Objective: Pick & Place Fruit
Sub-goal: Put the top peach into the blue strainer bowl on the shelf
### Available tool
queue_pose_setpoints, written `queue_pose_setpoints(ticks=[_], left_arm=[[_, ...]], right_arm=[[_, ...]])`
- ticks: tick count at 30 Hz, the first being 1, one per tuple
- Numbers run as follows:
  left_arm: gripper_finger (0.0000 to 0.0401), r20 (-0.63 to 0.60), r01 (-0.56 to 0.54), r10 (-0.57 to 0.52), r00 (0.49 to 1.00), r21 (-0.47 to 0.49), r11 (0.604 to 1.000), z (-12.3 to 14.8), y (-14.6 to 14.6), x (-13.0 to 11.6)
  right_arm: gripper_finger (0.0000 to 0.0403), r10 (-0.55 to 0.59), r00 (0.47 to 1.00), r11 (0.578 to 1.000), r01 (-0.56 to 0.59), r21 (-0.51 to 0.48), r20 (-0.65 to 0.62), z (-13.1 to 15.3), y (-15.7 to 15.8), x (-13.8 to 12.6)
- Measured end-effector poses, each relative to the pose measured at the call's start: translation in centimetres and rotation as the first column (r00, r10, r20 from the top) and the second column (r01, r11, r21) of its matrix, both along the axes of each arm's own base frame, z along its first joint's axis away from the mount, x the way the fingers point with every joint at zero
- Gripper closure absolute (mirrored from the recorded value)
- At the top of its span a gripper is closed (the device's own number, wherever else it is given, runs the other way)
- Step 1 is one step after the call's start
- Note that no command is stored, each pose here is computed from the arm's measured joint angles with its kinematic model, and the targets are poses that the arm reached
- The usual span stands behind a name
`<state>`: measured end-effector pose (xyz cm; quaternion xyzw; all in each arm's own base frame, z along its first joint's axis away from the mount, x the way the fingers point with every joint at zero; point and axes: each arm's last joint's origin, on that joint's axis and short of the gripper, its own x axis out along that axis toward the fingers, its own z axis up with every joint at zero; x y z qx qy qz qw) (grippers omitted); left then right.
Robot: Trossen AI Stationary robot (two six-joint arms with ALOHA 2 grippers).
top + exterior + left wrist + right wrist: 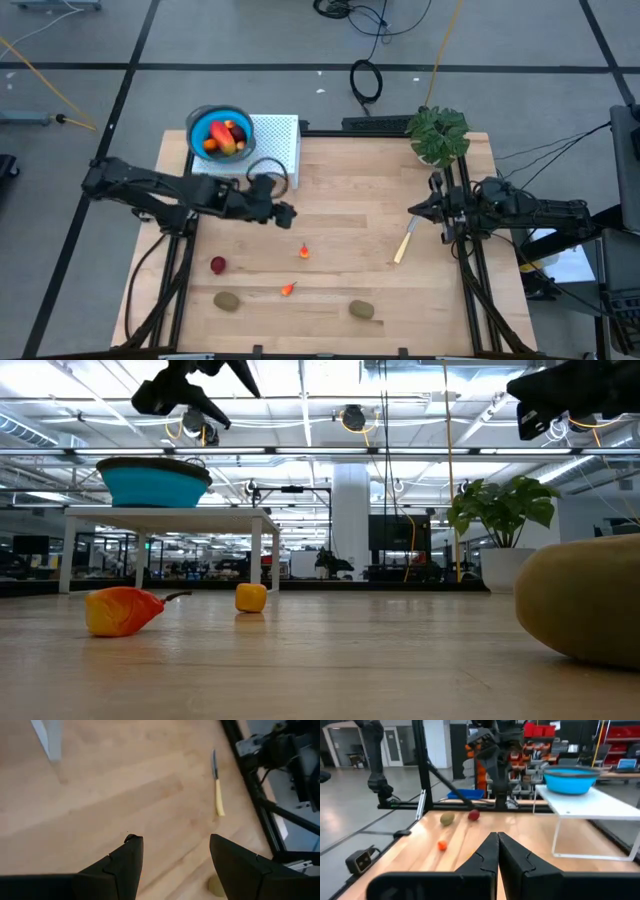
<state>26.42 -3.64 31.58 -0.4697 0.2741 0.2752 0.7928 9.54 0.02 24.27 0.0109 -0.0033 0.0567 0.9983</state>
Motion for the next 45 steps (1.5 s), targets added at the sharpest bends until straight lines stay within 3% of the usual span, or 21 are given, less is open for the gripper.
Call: queue_pose_setpoints(ticks=[8, 26, 45], left_arm=[[0.0174, -0.101, -0.073, 0.063, 0.993, -0.096, 0.993, -3.5, -2.7, 2.2], [0.0174, -0.254, -0.273, 0.225, 0.941, -0.172, 0.946, -11.4, -4.8, 6.4], [0.0174, -0.319, -0.354, 0.283, 0.904, -0.188, 0.916, -14.5, -5.1, 7.4]], right_arm=[[0.0403, 0.005, 1.0, 1.0, -0.005, 0.021, -0.018, -0.1, 0.0, 0.0], [0.0403, 0.004, 1.0, 1.0, -0.003, 0.019, -0.015, -0.1, 0.0, 0.0], [0.0403, 0.003, 1.0, 1.0, -0.003, 0.018, -0.014, -0.1, 0.0, 0.0]])
